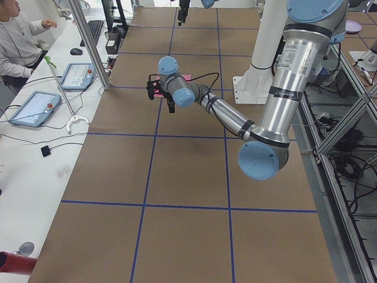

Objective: Fold towel twice with both arms
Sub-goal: 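Move the left and right grippers toward opposite sides of the pink towel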

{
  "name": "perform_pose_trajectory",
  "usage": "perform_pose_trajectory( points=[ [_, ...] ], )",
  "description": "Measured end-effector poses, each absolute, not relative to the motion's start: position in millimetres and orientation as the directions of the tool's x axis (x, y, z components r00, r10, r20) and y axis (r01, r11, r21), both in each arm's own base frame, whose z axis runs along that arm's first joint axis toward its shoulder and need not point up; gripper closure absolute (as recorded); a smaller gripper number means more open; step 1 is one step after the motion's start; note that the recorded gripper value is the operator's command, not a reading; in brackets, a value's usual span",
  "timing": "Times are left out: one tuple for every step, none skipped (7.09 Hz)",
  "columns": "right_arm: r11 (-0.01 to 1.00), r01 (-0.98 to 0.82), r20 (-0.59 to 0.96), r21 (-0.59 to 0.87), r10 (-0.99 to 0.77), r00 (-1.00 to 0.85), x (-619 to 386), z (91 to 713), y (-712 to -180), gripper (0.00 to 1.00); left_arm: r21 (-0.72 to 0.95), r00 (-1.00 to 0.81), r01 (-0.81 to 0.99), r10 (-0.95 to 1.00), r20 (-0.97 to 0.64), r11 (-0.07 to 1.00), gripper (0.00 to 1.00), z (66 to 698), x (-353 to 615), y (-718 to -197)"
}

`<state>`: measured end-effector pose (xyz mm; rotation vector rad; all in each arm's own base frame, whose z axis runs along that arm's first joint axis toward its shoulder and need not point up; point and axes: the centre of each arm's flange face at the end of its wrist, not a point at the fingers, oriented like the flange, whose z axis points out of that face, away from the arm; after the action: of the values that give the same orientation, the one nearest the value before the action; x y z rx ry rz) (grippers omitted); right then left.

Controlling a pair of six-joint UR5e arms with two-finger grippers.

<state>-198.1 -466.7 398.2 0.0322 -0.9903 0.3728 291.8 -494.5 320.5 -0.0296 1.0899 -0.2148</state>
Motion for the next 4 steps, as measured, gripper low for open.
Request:
perform_pose_trajectory(
  points=[
    [0.915,-0.36,0.814,-0.184,0.347,0.466,-229.9,384.6,-463.0,0.03,-0.148,0.444,0.171,-0.21,-0.871,0.974,0.0,303.9,331.2,-485.1],
    [0.891,-0.398,0.808,-0.221,0.395,0.436,-263.3,367.0,-458.1,0.03,-0.162,0.448,0.189,-0.232,-0.864,0.969,0.0,293.4,365.3,-478.7],
    [0.864,-0.434,0.803,-0.255,0.439,0.404,-298.7,348.8,-449.7,0.03,-0.172,0.452,0.203,-0.248,-0.857,0.964,0.0,285.1,395.2,-475.3],
    [0.843,-0.464,0.797,-0.273,0.468,0.381,-334.5,331.5,-437.8,0.02,-0.179,0.452,0.208,-0.257,-0.854,0.962,0.0,278.2,420.0,-476.1]
  ],
)
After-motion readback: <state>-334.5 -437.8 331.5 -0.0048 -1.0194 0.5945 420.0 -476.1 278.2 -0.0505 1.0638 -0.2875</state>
